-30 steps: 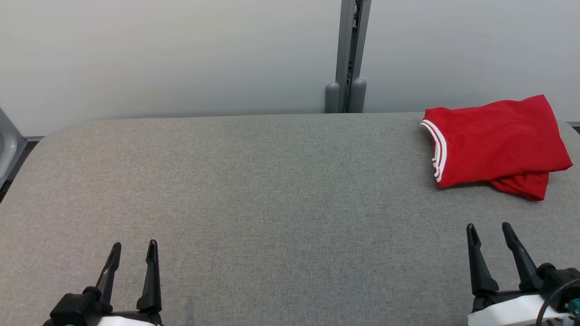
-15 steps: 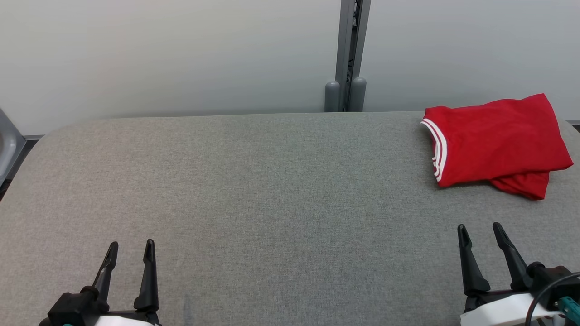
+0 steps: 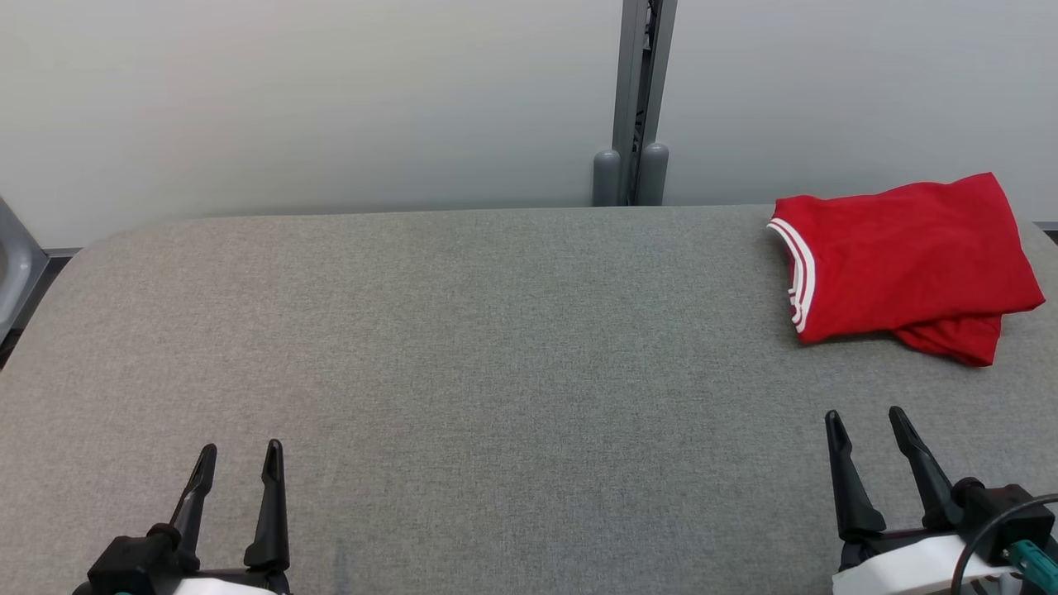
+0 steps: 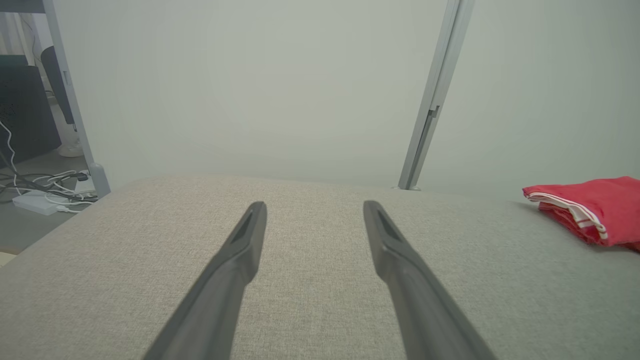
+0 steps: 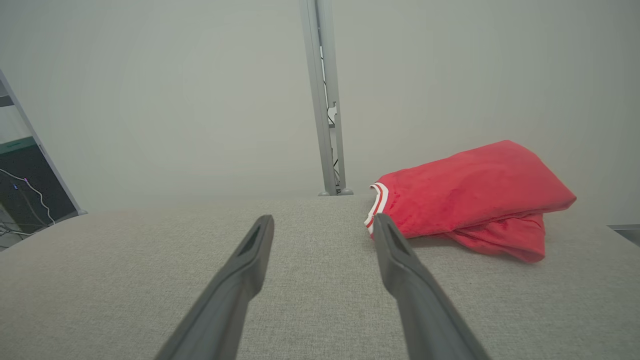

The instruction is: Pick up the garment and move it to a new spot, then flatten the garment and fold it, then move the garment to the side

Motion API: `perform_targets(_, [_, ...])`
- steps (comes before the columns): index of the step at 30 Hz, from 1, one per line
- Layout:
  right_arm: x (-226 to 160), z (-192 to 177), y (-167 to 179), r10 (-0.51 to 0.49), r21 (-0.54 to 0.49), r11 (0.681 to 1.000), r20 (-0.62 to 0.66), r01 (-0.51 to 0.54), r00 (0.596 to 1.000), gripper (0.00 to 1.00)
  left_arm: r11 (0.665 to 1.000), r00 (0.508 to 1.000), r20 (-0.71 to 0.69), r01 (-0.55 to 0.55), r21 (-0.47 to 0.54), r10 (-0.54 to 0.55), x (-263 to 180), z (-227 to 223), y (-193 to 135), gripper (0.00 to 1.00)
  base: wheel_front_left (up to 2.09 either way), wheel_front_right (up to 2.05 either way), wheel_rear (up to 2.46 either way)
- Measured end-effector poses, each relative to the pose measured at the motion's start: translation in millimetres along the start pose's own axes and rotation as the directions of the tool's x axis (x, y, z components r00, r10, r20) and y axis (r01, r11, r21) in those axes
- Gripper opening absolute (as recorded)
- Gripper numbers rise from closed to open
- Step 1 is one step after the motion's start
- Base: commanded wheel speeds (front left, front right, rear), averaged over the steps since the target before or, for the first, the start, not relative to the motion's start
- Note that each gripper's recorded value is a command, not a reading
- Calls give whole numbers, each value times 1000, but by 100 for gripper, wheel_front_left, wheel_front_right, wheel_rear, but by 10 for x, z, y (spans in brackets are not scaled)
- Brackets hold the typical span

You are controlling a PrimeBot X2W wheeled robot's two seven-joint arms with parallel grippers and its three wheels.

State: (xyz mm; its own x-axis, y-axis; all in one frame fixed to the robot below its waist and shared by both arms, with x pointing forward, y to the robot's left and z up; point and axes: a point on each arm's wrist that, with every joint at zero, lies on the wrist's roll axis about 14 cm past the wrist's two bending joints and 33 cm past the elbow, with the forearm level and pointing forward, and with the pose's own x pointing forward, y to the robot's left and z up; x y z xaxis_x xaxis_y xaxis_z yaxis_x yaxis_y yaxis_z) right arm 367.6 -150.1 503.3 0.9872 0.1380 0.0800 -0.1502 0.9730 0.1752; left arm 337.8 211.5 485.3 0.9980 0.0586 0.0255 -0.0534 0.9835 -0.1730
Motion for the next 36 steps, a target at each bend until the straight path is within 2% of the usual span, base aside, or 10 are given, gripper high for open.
perform_targets(11, [-1, 11, 10, 1, 5, 1000, 4, -1, 1000, 100, 1000, 1000, -4, 0, -8, 0, -2, -14, -2, 100, 0, 0, 0])
perform_targets(12, [-2, 12, 11, 1, 5, 1000, 4, -1, 1000, 0, 1000, 1000, -6, 1, -9, -1, -4, -21, -6, 0, 0, 0, 0])
perform_targets(18, [-142, -263, 5, -15, 27, 999, -85, 17, 996, 0, 999, 995, -99, -21, -29, 18, -144, -304, 11, 0, 0, 0, 0])
perform_targets(24, [-159, -328, -87, -58, 127, 989, -121, 73, 991, 0, 990, 993, -112, -53, -134, 38, -132, -330, 18, 0, 0, 0, 0])
perform_targets(36, [-90, -298, -263, -120, 311, 937, -143, 160, 982, 0, 940, 993, -101, -83, -330, 52, -42, -280, -14, 0, 0, 0, 0])
